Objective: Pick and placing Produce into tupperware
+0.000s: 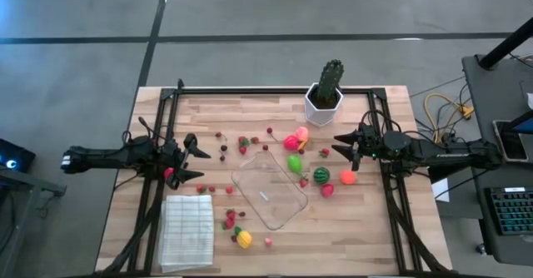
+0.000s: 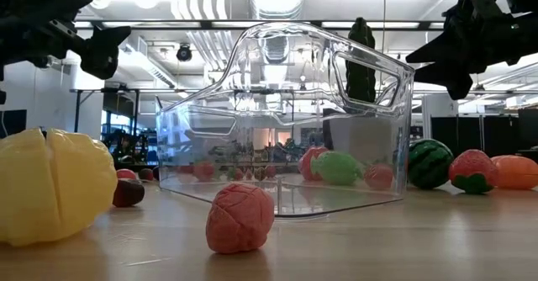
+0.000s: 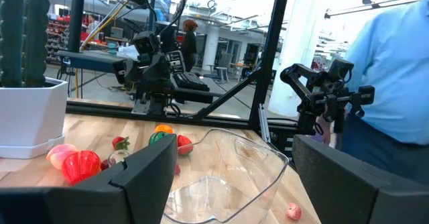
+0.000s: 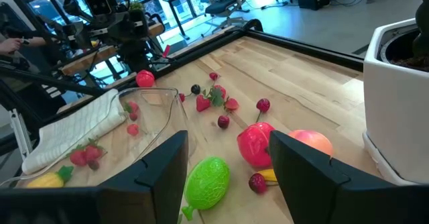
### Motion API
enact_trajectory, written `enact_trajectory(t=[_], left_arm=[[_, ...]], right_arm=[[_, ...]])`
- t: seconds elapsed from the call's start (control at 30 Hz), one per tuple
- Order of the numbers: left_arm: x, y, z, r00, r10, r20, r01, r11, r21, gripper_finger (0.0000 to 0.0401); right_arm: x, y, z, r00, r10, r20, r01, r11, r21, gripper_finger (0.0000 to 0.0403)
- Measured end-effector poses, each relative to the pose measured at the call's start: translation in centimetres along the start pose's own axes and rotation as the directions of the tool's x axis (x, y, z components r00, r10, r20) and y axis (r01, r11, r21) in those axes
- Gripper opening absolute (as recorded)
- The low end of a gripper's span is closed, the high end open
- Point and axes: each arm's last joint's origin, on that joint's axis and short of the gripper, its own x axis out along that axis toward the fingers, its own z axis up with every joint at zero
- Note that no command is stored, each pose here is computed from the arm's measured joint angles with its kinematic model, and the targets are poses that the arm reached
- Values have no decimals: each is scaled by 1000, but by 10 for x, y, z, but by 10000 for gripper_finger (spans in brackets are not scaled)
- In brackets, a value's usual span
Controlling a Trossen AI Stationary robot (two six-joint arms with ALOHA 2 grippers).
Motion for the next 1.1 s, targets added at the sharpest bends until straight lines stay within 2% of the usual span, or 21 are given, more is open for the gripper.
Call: enact_trajectory(t=[1.1], left_arm=[[0,0,0,1000,0,0,0,1000,0,281]], right_arm=[[0,1,2,1000,5,20,-5,1000,-13,201]])
